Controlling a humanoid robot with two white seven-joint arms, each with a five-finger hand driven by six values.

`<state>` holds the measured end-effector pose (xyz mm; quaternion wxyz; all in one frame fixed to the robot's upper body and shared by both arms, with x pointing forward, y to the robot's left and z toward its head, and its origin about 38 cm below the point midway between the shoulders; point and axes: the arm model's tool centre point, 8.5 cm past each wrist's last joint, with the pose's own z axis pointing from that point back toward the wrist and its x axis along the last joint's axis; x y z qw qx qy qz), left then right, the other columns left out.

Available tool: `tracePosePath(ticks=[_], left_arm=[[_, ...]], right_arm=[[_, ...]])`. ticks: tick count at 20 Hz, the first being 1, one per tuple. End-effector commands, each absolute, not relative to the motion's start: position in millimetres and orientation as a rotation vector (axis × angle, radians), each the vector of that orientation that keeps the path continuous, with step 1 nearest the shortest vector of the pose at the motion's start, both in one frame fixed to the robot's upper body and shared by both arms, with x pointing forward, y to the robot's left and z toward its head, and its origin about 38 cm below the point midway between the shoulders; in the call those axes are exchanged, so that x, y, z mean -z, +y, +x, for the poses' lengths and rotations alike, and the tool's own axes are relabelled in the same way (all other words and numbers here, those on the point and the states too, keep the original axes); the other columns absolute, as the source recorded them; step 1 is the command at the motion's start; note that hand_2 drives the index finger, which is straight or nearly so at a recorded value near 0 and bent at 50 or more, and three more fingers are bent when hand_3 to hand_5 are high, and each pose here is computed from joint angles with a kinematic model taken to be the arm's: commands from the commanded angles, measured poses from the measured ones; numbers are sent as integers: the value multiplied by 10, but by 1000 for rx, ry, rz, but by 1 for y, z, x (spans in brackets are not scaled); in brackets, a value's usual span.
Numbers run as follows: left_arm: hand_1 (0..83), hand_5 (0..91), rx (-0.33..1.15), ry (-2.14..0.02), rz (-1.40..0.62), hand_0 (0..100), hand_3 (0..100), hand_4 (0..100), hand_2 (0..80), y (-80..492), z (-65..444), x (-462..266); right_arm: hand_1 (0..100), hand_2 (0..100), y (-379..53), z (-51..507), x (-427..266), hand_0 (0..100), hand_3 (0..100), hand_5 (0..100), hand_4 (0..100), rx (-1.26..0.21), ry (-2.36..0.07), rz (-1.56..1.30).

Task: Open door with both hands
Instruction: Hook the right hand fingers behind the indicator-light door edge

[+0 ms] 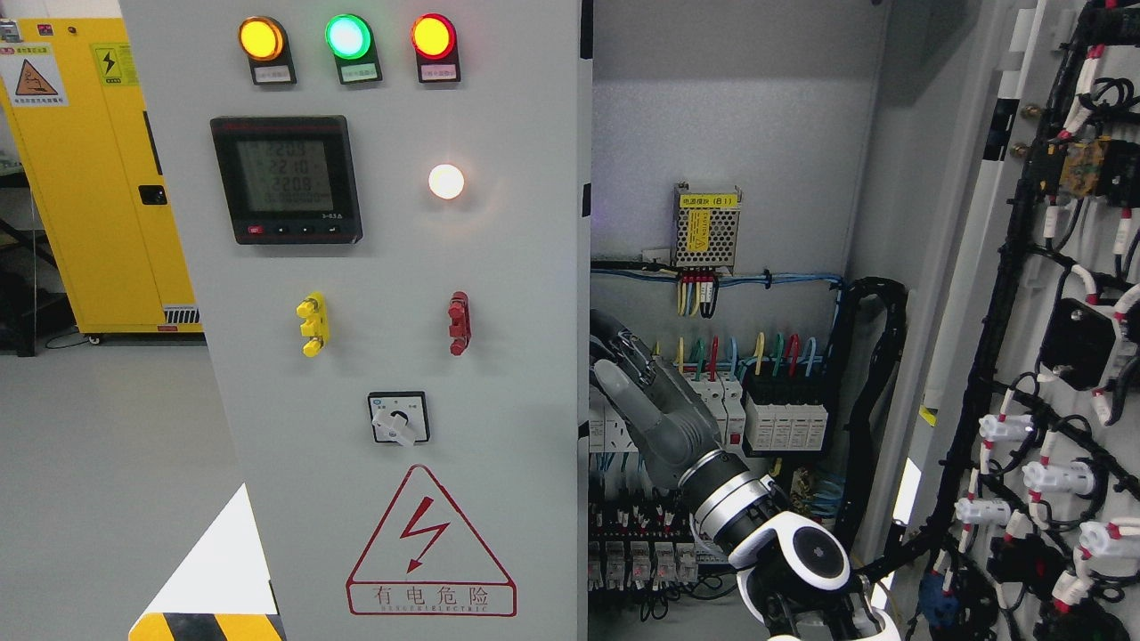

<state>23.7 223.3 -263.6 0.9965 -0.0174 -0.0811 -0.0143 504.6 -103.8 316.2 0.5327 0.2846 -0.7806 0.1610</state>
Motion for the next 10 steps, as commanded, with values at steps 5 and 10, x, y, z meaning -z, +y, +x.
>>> tracePosePath(ticks=[5, 10], left_arm=[[556, 0, 30, -180, -37, 120, 0, 0, 0, 222, 33, 263], [556, 0, 31, -180, -39, 120, 0, 0, 0, 221, 33, 263]], right_arm=[[500, 40, -110, 515, -320, 0, 0, 0, 0, -364, -1824, 692], [500, 40, -108, 515, -323, 0, 0, 0, 0, -364, -1803, 725]])
